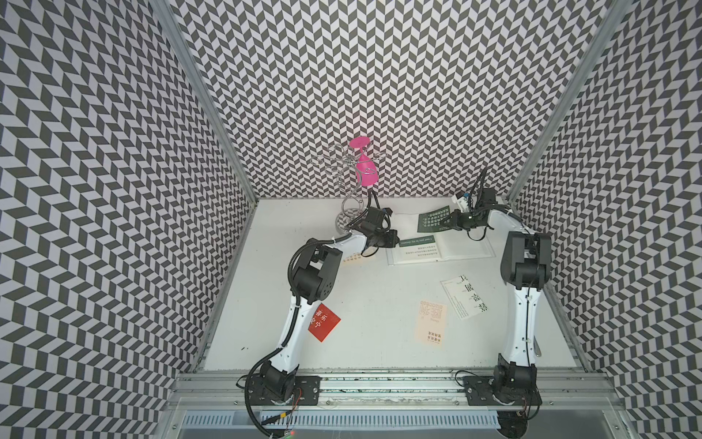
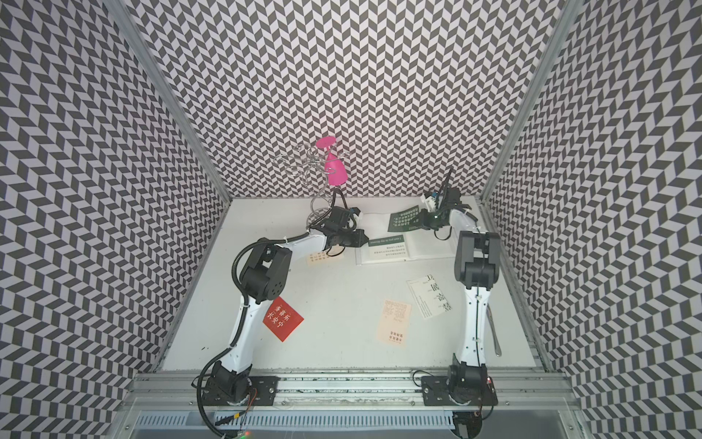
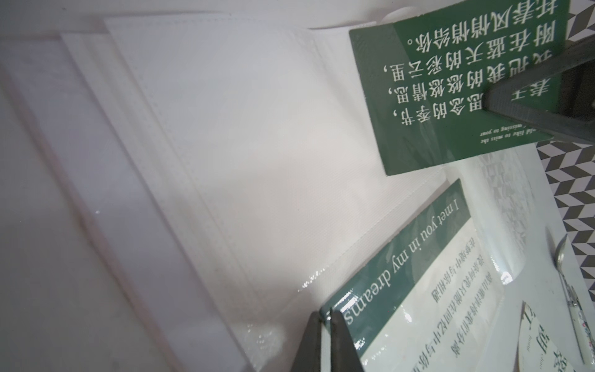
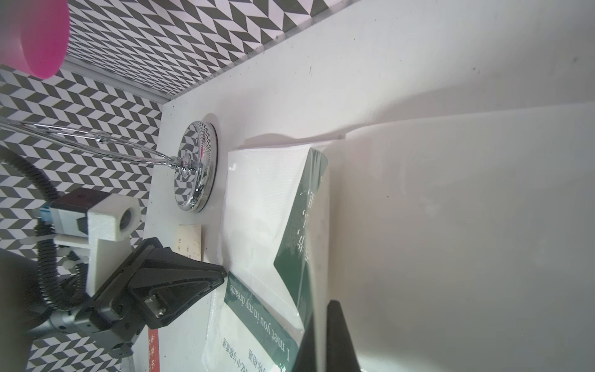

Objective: Place the photos into the photo albums
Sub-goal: Insert the photo into the photo album.

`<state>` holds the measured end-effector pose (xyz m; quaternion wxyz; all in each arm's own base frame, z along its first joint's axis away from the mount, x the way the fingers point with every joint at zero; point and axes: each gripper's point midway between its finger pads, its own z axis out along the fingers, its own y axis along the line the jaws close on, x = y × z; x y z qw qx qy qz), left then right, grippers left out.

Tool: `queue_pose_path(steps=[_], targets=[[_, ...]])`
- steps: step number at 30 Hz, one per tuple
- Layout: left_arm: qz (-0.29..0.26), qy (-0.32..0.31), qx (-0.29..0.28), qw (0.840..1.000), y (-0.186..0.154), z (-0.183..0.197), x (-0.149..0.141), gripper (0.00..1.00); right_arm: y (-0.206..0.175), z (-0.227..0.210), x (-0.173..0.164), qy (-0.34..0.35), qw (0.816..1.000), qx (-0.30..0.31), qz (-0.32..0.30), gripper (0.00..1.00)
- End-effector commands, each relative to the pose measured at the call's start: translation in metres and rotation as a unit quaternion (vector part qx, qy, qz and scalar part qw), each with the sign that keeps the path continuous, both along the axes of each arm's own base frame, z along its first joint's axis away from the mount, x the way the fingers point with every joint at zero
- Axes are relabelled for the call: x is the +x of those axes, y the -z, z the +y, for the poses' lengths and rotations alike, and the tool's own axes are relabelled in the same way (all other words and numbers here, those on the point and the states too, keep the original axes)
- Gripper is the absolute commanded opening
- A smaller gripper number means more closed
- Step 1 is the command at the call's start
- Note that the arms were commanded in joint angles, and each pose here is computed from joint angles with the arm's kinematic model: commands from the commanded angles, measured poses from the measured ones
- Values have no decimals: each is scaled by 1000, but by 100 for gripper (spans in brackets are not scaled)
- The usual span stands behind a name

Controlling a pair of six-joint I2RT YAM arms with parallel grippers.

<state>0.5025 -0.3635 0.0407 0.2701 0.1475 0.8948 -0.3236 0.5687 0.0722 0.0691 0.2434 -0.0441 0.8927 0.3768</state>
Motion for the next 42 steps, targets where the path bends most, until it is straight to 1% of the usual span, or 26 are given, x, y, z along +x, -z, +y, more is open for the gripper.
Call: queue_pose_path(steps=[1, 11, 30, 32, 35, 38, 42], targets=[[34, -4, 23, 999, 14, 11, -14, 11, 13, 4, -5, -26, 1000, 8, 11, 0], [38, -5, 24, 999, 19, 11, -17, 11, 26, 20, -3, -42, 999, 14, 19, 0], [43, -3, 11, 999, 17, 8, -17, 11, 24, 53, 2, -55, 998, 17, 7, 0], [44, -3, 11, 999, 17, 9, -18, 11, 24, 53, 2, -54, 998, 15, 7, 2], [43, -3, 13, 999, 17, 10, -18, 11, 19, 54, -1, -62, 998, 17, 5, 0], [39, -9, 16, 999, 15, 14, -15, 10, 15, 49, 0, -62, 998, -2, 2, 0], [40, -17, 22, 999, 19, 20, -13, 10, 15, 43, -3, -62, 998, -3, 16, 0]])
